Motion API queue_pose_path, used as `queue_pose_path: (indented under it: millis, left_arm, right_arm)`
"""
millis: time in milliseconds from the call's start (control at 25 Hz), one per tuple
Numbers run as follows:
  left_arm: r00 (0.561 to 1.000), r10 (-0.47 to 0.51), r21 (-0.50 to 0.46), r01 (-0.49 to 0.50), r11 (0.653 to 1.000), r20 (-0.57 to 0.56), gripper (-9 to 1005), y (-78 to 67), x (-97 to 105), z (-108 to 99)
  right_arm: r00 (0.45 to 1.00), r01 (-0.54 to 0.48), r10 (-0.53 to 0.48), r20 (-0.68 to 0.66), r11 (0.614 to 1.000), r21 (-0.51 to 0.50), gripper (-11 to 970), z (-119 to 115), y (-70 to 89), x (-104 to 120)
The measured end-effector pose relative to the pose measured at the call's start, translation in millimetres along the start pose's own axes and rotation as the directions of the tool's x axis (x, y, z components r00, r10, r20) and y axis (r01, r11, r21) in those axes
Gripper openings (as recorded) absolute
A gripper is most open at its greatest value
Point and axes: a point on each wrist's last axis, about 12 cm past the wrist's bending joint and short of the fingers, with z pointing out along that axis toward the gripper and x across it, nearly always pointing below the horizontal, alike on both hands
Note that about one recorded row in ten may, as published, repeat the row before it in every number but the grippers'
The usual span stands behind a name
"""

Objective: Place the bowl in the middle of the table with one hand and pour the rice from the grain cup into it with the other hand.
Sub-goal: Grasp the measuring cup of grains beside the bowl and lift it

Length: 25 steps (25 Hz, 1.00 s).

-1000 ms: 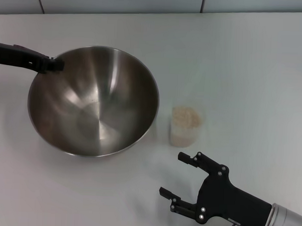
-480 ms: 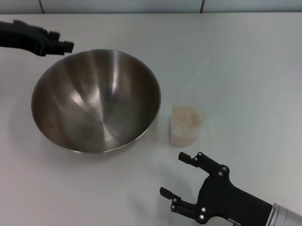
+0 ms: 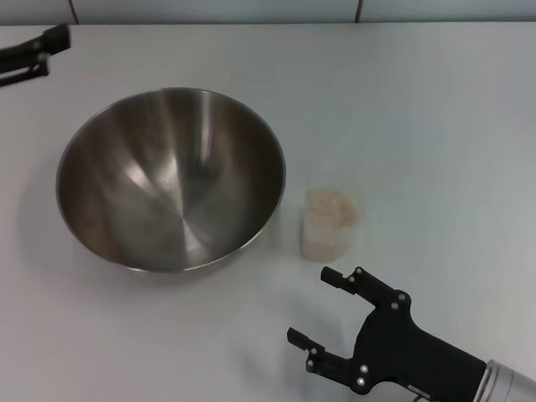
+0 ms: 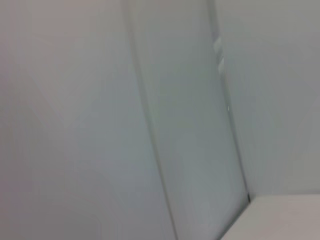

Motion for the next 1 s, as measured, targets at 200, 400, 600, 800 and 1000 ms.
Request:
queue_pose_path:
  millis: [200, 400, 600, 800, 1000]
  left_arm:
    - [0.994, 0.057, -0.011, -0.056, 0.998, 0.091, 844, -45.2, 37.5, -43.9]
    - [0.994, -0.028, -0.075, 0.037, 0.997, 0.108, 844, -91.3, 84.5, -73.8]
    - [0.996, -0.089, -0.129, 0.091, 0.987, 0.020, 844, -127.1, 117.0, -87.0]
    - [0.991, -0.121, -0.157, 0.110, 0.982, -0.064, 844, -148.9, 134.5, -86.9]
    - [0.983, -0.133, -0.144, 0.114, 0.983, -0.127, 844, -155.0, 143.9, -78.2]
  right_arm:
    - [1.000, -0.002, 0.002, 0.008, 1.000, 0.023, 770, -1.0, -1.9, -0.7]
    - [1.000, -0.004, 0.004, 0.014, 0.999, 0.034, 767, -0.5, -2.7, -1.4]
    - [0.998, -0.006, 0.002, 0.066, 0.999, 0.053, 764, -6.8, 0.6, -6.2]
    - [0.991, -0.011, -0.003, 0.134, 0.994, 0.106, 761, -18.8, 1.8, -12.6]
    - [0.970, -0.027, -0.041, 0.241, 0.962, 0.271, 758, -44.8, 1.2, -23.0]
